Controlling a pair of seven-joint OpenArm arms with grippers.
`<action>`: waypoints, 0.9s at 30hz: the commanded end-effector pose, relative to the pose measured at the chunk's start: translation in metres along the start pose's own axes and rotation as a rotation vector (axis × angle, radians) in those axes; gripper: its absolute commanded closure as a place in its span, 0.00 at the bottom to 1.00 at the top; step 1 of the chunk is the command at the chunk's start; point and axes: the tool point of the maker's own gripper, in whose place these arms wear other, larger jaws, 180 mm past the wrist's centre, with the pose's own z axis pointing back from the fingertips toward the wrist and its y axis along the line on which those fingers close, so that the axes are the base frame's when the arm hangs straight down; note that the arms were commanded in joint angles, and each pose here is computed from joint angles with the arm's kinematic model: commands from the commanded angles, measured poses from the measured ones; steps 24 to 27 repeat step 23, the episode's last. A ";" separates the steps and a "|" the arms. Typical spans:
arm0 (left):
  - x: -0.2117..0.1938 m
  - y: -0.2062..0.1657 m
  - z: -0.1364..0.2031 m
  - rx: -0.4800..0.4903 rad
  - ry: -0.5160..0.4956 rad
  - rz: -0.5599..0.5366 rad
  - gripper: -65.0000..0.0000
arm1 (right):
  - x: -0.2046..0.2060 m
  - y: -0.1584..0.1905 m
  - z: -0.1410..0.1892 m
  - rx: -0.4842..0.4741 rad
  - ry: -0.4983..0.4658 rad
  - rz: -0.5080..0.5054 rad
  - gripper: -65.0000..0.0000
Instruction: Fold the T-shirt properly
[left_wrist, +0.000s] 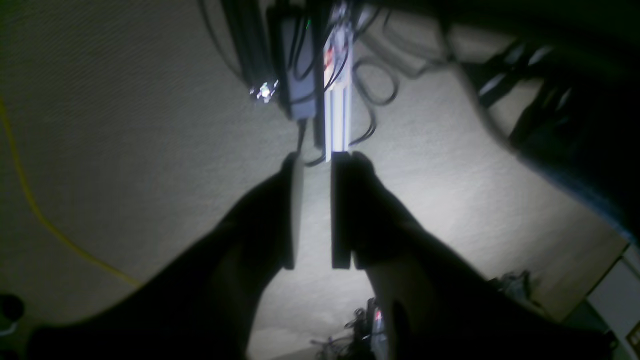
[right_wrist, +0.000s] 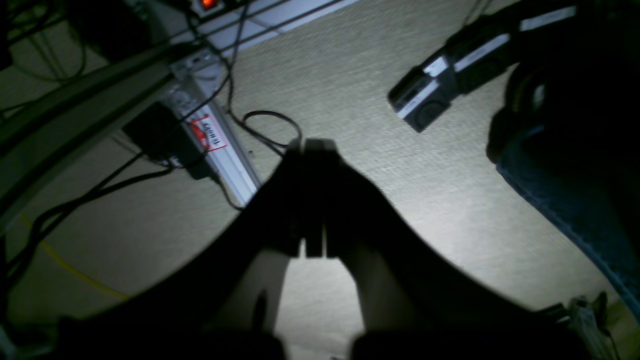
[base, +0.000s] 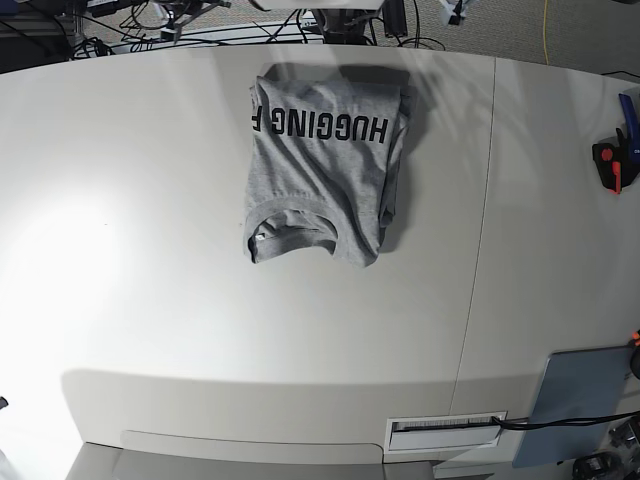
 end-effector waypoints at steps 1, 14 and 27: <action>-0.003 0.000 0.000 0.006 0.008 0.003 0.82 | 0.002 -0.011 0.001 -0.017 -0.009 0.004 1.00; 0.009 -0.040 -0.022 0.034 -0.010 0.017 0.82 | 0.024 -0.004 0.003 0.049 -0.053 0.295 1.00; 0.008 -0.032 -0.019 0.058 -0.018 0.056 0.82 | 0.026 -0.002 0.003 0.054 -0.061 0.305 1.00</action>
